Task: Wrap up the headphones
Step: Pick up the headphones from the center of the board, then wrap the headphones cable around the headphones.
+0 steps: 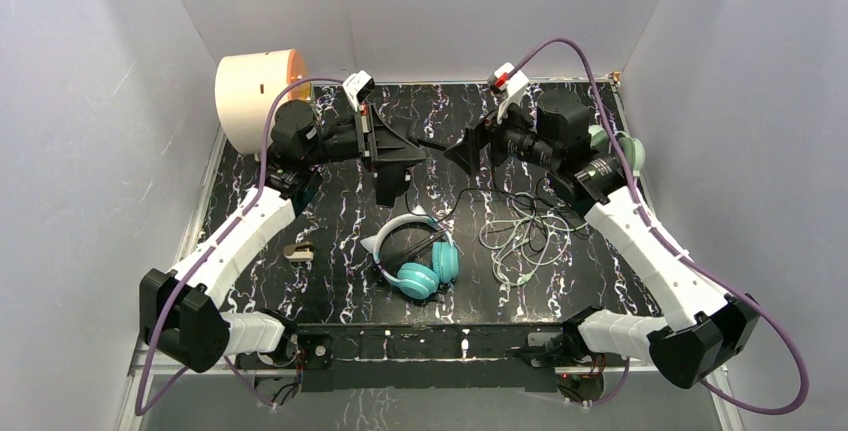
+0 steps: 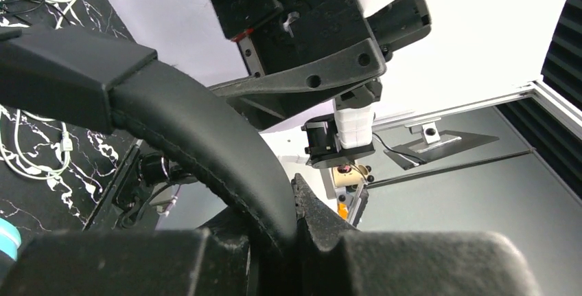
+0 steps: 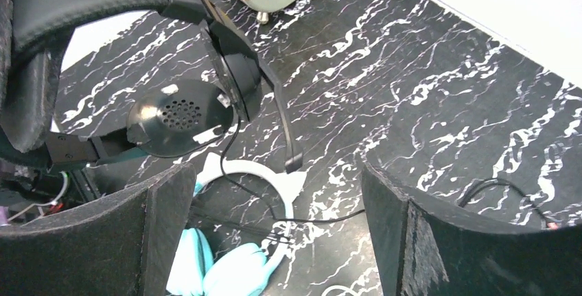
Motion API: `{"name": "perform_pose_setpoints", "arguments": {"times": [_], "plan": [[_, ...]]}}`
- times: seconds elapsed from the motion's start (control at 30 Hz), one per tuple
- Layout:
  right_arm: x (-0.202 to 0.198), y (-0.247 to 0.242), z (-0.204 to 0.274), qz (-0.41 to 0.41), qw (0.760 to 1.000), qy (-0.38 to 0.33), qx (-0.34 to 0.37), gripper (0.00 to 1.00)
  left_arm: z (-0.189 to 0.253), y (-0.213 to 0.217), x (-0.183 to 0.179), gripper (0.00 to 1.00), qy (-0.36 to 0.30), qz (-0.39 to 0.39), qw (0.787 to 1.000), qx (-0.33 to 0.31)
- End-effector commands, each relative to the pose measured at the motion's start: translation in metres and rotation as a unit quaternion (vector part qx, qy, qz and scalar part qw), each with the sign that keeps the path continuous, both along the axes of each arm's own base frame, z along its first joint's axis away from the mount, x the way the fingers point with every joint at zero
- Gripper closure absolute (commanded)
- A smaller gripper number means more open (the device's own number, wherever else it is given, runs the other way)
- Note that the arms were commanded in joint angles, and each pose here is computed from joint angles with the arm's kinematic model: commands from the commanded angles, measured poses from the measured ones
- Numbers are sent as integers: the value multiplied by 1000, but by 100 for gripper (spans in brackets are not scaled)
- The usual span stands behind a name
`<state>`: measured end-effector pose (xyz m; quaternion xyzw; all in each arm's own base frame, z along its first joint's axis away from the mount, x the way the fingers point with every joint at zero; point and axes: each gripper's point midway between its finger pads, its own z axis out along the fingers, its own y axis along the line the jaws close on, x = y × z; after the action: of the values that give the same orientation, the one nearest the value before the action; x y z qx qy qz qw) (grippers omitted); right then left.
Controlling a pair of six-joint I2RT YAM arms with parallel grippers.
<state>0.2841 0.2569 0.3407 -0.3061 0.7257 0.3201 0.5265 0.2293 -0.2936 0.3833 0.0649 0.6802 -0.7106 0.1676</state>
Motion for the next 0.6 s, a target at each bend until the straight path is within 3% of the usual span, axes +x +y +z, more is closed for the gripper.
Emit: {"name": "perform_pose_setpoints", "arguments": {"times": [0.0, 0.2, 0.3, 0.57], "plan": [[-11, 4, 10, 20, 999, -8, 45, 1, 39, 3, -11, 100, -52, -8, 998, -28], [-31, 25, 38, 137, 981, -117, 78, 3, 47, -2, -22, 100, -50, -25, 997, -50], [-23, 37, 44, 159, 975, -132, 80, 11, 46, -10, -32, 100, -51, -43, 996, -54], [-14, 52, 71, 189, 952, -211, 116, 16, 48, -21, -55, 100, -54, -74, 994, -64]]}}
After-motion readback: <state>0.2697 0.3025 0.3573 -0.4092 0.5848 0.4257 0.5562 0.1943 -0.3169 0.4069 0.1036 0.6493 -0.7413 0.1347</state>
